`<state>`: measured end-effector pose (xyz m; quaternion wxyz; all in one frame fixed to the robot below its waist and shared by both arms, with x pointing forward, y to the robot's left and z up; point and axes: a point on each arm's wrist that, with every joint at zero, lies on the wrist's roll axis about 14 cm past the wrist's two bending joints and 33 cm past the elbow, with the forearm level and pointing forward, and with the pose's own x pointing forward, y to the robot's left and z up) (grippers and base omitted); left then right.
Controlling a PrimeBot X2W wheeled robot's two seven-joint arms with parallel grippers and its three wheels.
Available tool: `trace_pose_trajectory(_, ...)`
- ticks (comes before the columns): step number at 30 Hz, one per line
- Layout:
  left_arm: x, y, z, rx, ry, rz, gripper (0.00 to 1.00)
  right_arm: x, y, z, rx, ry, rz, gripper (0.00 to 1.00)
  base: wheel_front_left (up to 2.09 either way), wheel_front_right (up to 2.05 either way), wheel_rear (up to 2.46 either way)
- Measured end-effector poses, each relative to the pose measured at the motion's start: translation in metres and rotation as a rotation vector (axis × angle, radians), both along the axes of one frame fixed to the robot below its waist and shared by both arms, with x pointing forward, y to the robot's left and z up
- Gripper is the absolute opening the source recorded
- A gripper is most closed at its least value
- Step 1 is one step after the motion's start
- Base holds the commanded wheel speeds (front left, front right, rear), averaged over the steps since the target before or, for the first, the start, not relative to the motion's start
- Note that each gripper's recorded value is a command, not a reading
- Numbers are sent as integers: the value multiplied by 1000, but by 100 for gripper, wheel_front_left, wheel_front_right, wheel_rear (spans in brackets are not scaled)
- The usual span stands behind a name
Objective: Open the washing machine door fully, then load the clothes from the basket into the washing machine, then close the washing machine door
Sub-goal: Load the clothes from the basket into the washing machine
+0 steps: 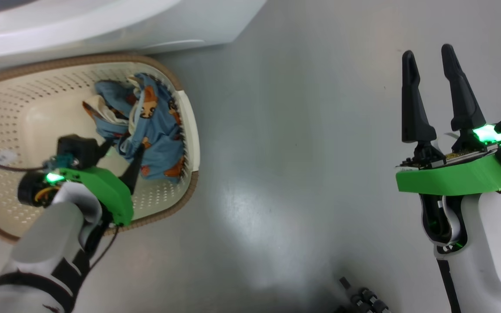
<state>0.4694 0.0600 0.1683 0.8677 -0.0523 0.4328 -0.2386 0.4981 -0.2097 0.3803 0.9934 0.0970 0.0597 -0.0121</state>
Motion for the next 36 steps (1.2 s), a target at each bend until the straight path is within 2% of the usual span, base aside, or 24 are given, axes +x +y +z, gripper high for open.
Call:
trace_pose_trajectory(13, 8, -10, -39, -13, 69, -80, 100, -4, -12, -23, 1, 52, -28, 100, 0, 0, 0)
trace_pose_trajectory(33, 5, -41, -54, -86, 142, -162, 100, -4, -5, -30, -8, 69, 0, 100, 0, 0, 0)
trace_pose_trajectory(34, 3, -42, -54, -88, 146, -163, 82, -4, -4, -30, -7, 68, 3, 100, 0, 0, 0)
trace_pose_trajectory(35, 2, -42, -54, -89, 151, -163, 49, -4, -4, -29, -7, 67, 3, 100, 0, 0, 0)
trace_pose_trajectory(36, 1, -43, -54, -92, 154, -165, 25, -4, -4, -27, -8, 64, 3, 100, 0, 0, 0)
